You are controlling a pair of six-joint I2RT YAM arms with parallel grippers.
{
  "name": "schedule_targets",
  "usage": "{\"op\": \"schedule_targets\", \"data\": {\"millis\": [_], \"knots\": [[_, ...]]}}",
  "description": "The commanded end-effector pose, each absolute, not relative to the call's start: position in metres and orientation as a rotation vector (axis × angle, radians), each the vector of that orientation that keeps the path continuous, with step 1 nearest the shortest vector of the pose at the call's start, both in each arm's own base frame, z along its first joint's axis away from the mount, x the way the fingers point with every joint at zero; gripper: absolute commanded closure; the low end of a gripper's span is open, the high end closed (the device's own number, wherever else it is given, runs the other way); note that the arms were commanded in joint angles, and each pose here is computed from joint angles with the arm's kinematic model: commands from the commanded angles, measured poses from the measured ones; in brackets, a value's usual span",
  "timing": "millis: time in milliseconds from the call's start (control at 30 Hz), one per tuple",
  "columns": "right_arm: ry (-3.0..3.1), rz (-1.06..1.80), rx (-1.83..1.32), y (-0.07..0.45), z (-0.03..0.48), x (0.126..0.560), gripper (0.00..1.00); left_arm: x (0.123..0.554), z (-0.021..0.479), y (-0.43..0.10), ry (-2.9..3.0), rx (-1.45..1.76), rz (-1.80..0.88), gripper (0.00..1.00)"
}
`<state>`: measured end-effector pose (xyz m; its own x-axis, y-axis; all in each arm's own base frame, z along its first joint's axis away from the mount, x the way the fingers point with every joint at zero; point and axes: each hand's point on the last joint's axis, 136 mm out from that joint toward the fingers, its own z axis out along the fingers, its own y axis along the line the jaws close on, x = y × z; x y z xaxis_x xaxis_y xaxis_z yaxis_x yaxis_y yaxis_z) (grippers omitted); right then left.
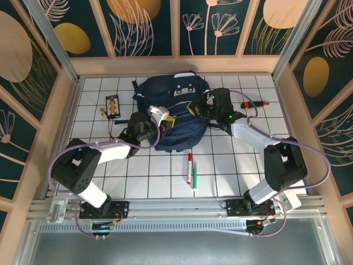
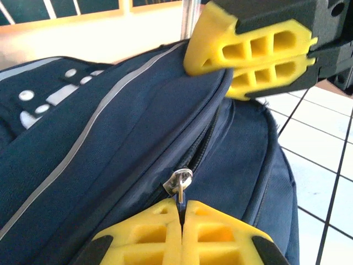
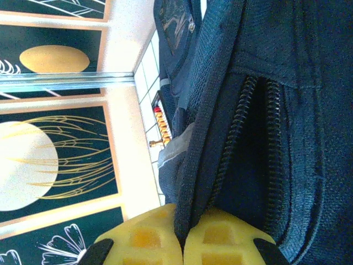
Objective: Pack books, pencil case, and school supplies into a backpack
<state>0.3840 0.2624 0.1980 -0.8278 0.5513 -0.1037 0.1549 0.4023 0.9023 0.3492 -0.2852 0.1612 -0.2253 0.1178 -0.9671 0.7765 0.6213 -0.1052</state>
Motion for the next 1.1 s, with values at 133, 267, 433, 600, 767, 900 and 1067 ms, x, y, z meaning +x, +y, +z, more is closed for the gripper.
{"op": "schedule_targets", "data": {"millis": [133,267,433,600,767,900,1067], "knots": [[2.168,1.377,0.536,0.231,0.238,0.401,1.00,0.344,0.168,-0.241,1.732,0.610,-0.604,1.00],[2.170,1.412,0.527,0.225,0.238,0.402,1.00,0.341,0.159,-0.226,1.768,0.629,-0.523,1.00],[2.156,1.417,0.511,0.217,0.247,0.408,1.00,0.348,0.145,-0.201,1.821,0.574,-0.501,1.00],[2.129,1.447,0.529,0.211,0.258,0.410,1.00,0.357,0.141,-0.197,1.863,0.542,-0.498,1.00],[2.082,1.480,0.535,0.206,0.278,0.414,1.00,0.365,0.129,-0.186,1.928,0.427,-0.473,1.00],[2.087,1.509,0.513,0.208,0.284,0.414,1.00,0.374,0.126,-0.172,1.940,0.328,-0.417,1.00],[2.103,1.509,0.506,0.210,0.281,0.411,1.00,0.389,0.127,-0.164,1.950,0.292,-0.386,1.00]]}}
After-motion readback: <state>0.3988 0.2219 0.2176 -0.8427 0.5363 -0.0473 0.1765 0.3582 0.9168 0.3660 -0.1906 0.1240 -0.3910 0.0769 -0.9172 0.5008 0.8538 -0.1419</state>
